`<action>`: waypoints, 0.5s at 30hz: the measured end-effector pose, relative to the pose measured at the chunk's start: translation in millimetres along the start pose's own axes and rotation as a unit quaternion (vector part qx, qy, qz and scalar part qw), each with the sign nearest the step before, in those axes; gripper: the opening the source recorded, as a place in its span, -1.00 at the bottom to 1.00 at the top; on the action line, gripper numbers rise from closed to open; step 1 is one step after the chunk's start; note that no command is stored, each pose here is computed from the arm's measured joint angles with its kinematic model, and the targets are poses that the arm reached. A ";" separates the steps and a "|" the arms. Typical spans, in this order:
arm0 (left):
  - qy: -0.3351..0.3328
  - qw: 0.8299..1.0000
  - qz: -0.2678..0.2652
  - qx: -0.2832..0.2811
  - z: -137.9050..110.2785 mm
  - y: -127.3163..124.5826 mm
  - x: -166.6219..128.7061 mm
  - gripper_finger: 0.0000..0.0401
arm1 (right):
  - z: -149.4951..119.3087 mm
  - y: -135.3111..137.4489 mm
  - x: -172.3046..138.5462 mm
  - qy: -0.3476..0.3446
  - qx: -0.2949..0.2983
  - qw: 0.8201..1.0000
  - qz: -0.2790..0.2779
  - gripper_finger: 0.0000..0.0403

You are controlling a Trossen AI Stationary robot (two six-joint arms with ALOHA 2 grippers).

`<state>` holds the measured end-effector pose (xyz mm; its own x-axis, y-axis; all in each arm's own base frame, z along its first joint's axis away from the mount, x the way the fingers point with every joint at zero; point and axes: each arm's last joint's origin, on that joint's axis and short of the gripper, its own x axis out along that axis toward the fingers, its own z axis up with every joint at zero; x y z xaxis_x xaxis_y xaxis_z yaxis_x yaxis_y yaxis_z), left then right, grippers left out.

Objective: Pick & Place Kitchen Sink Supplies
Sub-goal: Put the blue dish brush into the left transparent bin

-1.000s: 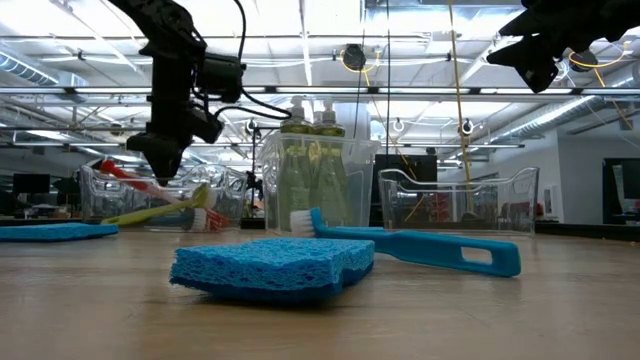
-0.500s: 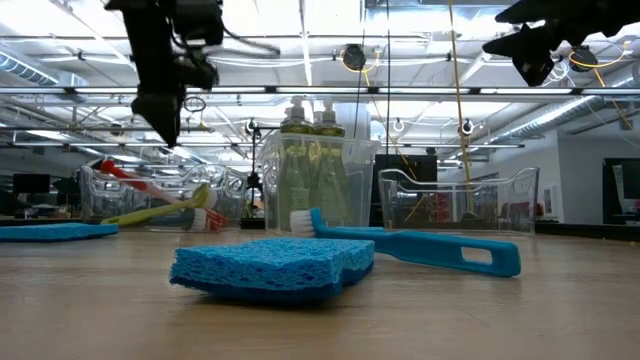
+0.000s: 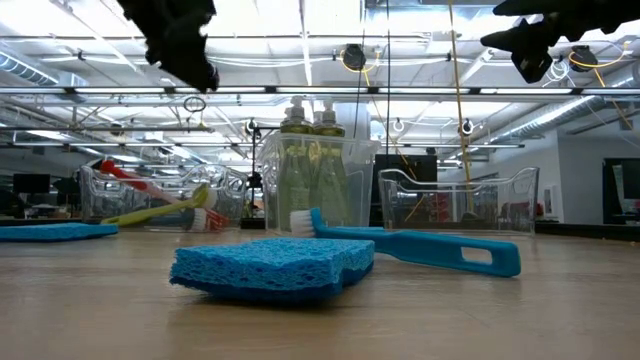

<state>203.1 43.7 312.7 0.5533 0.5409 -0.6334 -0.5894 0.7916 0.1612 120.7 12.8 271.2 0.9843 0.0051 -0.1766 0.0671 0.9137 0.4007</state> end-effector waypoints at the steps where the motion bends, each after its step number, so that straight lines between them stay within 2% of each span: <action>1: -0.013 1.000 -0.012 -0.018 1.9 -2.3 -2.7 0.07 | -0.1 0.0 0.3 0.001 0.005 1.000 -0.001 -0.15; 7: -0.102 0.982 -0.119 -0.108 18.1 -17.1 -19.4 0.07 | -0.9 -0.1 2.2 0.006 0.026 1.000 -0.003 -0.15; 11: -0.129 0.962 -0.195 -0.138 25.2 -26.2 -27.2 0.07 | 0.0 0.9 5.0 0.002 0.026 1.000 0.001 -0.15; 15: -0.144 0.947 -0.243 -0.150 28.4 -34.4 -33.9 0.07 | 4.3 4.6 9.3 -0.014 0.008 1.000 0.027 -0.15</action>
<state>221.3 6.2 350.2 0.9145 0.2217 -0.3384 -0.3402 0.8742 -0.3464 130.9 15.3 275.3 0.9907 0.0422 -0.1291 0.0164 0.9062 0.4224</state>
